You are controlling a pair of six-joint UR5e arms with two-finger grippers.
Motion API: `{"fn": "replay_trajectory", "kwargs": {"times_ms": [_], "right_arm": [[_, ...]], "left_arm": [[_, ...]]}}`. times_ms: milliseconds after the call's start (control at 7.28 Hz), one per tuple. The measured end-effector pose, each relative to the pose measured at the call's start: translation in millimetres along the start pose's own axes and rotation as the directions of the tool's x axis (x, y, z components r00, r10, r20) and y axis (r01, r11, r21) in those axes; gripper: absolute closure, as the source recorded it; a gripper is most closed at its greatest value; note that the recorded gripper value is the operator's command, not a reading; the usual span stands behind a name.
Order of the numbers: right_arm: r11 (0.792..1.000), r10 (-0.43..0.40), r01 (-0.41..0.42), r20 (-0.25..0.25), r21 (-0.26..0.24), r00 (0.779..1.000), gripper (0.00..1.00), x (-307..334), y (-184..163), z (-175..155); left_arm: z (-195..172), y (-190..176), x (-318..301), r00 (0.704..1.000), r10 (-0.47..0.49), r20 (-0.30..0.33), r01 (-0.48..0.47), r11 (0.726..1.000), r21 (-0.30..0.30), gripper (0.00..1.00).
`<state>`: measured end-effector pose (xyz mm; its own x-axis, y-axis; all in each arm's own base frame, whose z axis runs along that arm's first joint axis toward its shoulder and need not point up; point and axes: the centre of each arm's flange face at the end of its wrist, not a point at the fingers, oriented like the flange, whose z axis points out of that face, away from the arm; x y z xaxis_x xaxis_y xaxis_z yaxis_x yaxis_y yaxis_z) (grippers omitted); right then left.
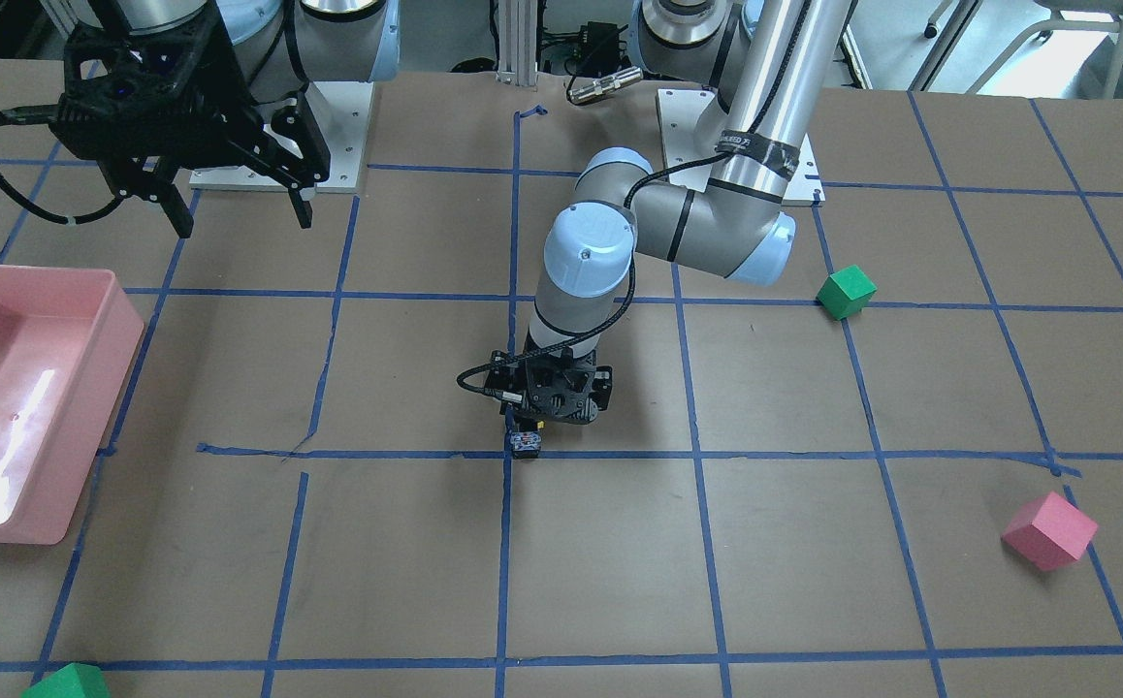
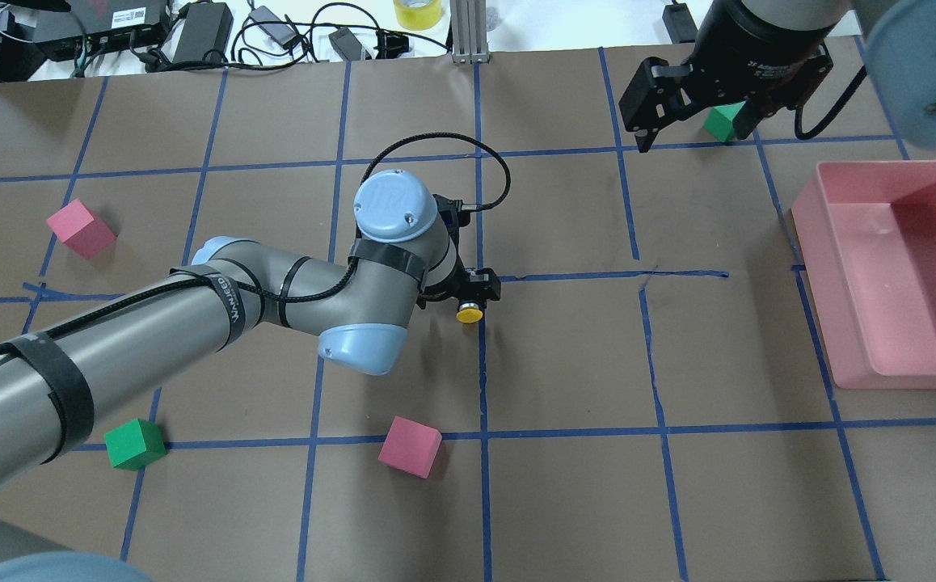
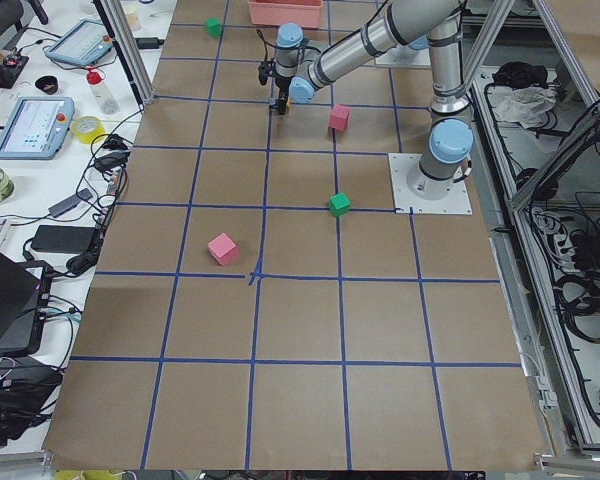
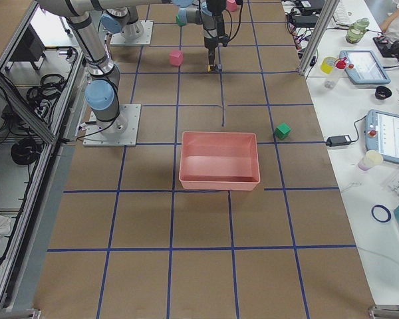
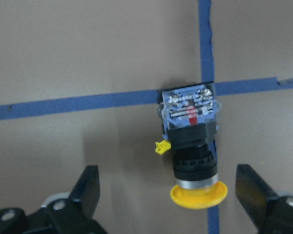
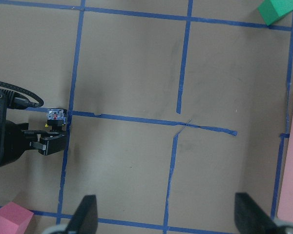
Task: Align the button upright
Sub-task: 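Lower the left gripper over the lying switch and grasp its body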
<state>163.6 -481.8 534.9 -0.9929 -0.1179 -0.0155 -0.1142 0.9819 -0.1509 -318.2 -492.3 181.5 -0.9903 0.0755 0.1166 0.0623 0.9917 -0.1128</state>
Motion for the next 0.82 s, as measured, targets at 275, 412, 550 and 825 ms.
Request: {"fn": "replay_trajectory", "kwargs": {"times_ms": [275, 412, 550, 825], "right_arm": [[1.000, 0.000, 0.000, 0.000, -0.004, 1.000, 0.00, 0.0, 0.4, 0.9], [1.000, 0.000, 0.000, 0.000, -0.006, 1.000, 0.00, 0.0, 0.6, 1.4], [1.000, 0.000, 0.000, 0.000, -0.007, 1.000, 0.00, -0.1, 0.8, 1.8], [1.000, -0.001, 0.001, 0.001, -0.009, 1.000, 0.00, -0.6, 1.2, 2.5]], "left_arm": [[2.9, -2.1, 1.6, 1.000, 0.003, -0.003, -0.003, 1.000, 0.012, 0.15], [2.1, -3.4, 3.9, 1.000, 0.007, -0.005, -0.007, 1.000, 0.018, 0.28], [2.6, -3.6, 6.4, 1.000, 0.011, -0.006, -0.011, 1.000, 0.018, 0.48], [4.3, -4.2, 8.3, 1.000, 0.013, -0.002, -0.013, 1.000, 0.019, 0.88]]}}
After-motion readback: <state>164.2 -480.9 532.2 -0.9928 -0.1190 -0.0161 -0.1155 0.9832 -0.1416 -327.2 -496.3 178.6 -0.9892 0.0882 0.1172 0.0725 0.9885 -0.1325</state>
